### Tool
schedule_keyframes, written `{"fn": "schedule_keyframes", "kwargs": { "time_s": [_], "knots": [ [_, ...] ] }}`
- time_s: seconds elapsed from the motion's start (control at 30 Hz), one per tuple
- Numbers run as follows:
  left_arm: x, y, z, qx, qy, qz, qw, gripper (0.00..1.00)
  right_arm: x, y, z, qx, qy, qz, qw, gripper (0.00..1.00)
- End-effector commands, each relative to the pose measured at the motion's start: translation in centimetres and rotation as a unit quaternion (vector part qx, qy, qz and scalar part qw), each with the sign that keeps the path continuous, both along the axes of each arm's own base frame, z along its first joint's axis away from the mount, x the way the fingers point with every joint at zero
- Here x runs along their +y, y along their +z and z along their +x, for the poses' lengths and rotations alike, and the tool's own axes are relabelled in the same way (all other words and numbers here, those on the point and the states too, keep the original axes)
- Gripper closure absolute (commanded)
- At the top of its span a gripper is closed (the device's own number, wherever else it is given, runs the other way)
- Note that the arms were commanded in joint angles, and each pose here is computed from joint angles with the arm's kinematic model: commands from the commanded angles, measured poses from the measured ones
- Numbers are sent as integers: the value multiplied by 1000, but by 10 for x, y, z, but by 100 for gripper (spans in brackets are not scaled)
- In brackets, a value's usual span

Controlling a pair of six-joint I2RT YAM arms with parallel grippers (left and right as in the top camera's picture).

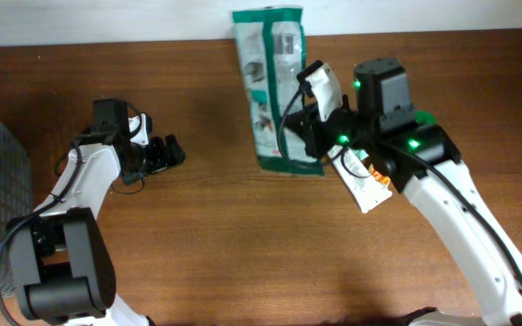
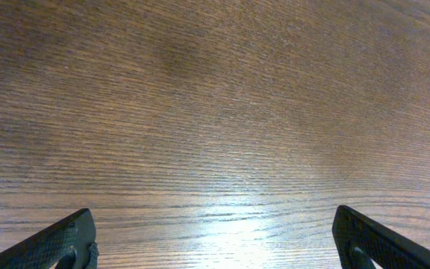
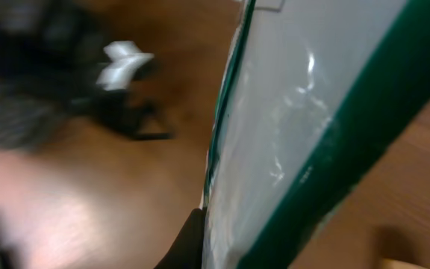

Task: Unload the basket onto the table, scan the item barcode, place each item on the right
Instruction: 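Release the left gripper and present the package to the scanner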

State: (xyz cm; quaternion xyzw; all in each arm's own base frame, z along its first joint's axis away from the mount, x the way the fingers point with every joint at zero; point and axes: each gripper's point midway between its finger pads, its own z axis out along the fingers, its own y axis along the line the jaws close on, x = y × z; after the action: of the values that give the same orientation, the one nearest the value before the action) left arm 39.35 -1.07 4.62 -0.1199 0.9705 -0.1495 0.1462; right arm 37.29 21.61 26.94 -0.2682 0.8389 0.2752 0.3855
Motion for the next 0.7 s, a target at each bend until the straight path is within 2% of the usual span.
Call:
{"fn": "schedule_keyframes", "kwargs": {
  "time_s": [0.0,0.07,0.13,0.23,0.3,0.37,0.47,0.53,0.67],
  "knots": [
    [3,5,3,-8,-1,7,1000,1,-44,-3,69,-52,-149,-109,981,96],
    [3,5,3,-8,-1,7,1000,1,-57,-2,102,-93,-196,-183,959,96],
    [3,5,3,-8,-1,7,1000,1,-64,-3,132,-148,-237,-263,924,96],
    [3,5,3,-8,-1,6,1000,1,-62,-16,170,-246,-254,-428,831,96],
    [3,5,3,-8,-1,7,1000,1,-59,-40,188,-273,-251,-518,771,96],
    [3,5,3,-8,-1,7,1000,1,-64,-56,194,-269,-262,-549,747,96],
    [3,5,3,-8,-1,7,1000,1,-84,-74,197,-256,-353,-567,699,96],
    [3,5,3,-8,-1,7,1000,1,-93,-80,197,-255,-402,-560,677,96],
    [3,5,3,-8,-1,7,1000,1,-98,-103,207,-258,-415,-553,675,96]
  ]
}}
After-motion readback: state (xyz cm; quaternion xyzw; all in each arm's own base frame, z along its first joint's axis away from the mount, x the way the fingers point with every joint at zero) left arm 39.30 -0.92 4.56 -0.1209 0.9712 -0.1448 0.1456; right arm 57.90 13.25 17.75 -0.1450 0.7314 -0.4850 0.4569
